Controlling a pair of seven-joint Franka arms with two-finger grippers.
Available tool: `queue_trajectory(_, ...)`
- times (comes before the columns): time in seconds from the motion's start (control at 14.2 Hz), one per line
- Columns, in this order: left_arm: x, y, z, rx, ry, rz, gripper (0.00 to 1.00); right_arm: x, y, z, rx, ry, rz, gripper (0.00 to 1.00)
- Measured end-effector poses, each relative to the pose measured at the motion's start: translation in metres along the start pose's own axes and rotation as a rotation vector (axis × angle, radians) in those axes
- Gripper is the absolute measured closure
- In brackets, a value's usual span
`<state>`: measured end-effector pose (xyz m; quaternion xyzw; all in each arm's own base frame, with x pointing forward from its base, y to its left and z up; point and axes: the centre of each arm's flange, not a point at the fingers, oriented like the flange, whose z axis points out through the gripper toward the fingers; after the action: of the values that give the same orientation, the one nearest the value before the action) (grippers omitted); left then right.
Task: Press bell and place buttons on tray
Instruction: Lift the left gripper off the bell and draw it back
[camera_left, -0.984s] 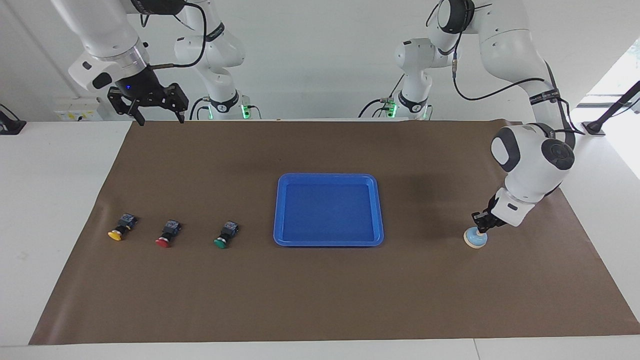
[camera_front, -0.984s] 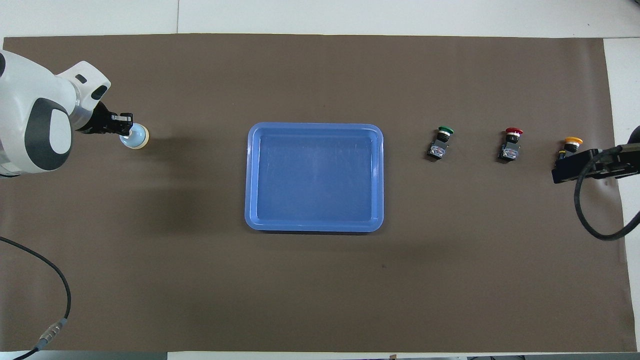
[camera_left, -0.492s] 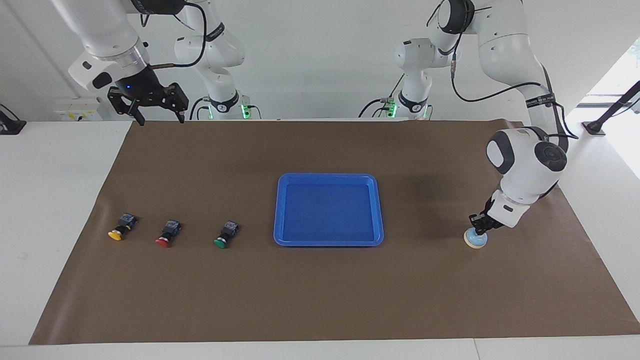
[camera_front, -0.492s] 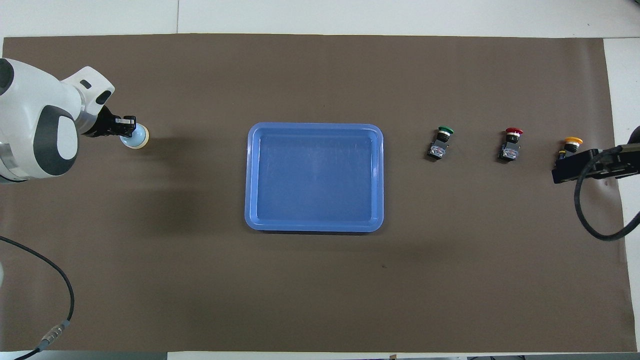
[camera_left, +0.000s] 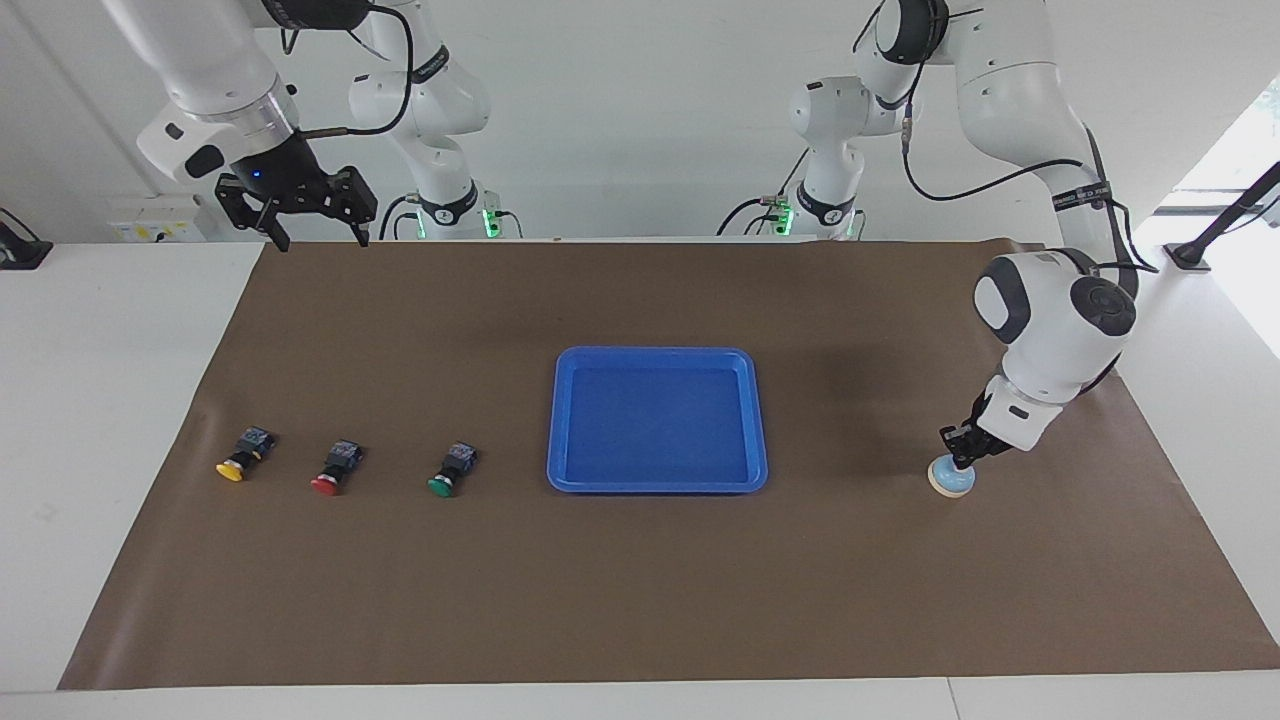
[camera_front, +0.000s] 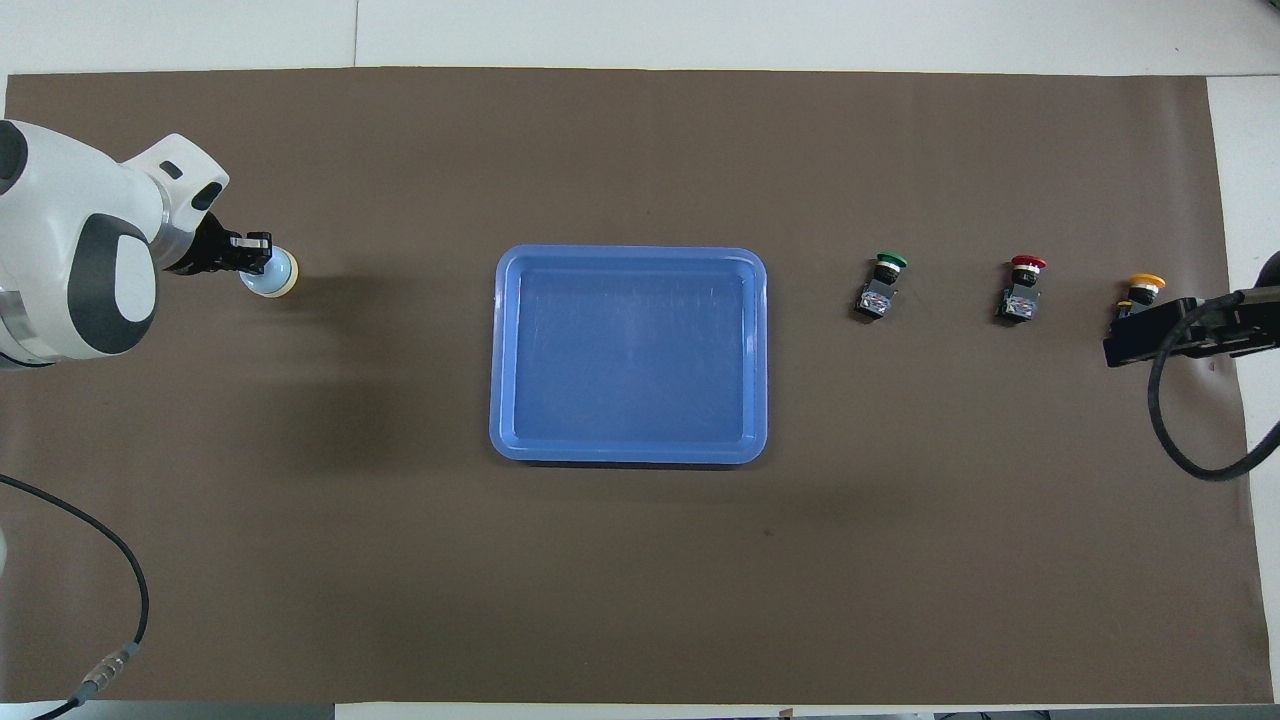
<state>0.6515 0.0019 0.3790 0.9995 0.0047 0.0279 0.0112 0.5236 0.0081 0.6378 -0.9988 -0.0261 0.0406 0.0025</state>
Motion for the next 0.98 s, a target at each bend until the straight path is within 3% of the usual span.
queue_trajectory(0.56,-0.057,0.007,-0.166,0.002,0.006,-0.007,0.01,0.0,0.004,0.0,0.001,0.0,0.008,0.0)
queue_trajectory(0.98,-0.098,0.01,-0.221,0.005,-0.027,-0.004,0.0,-0.001,0.011,0.001,0.002,-0.001,0.02,0.0)
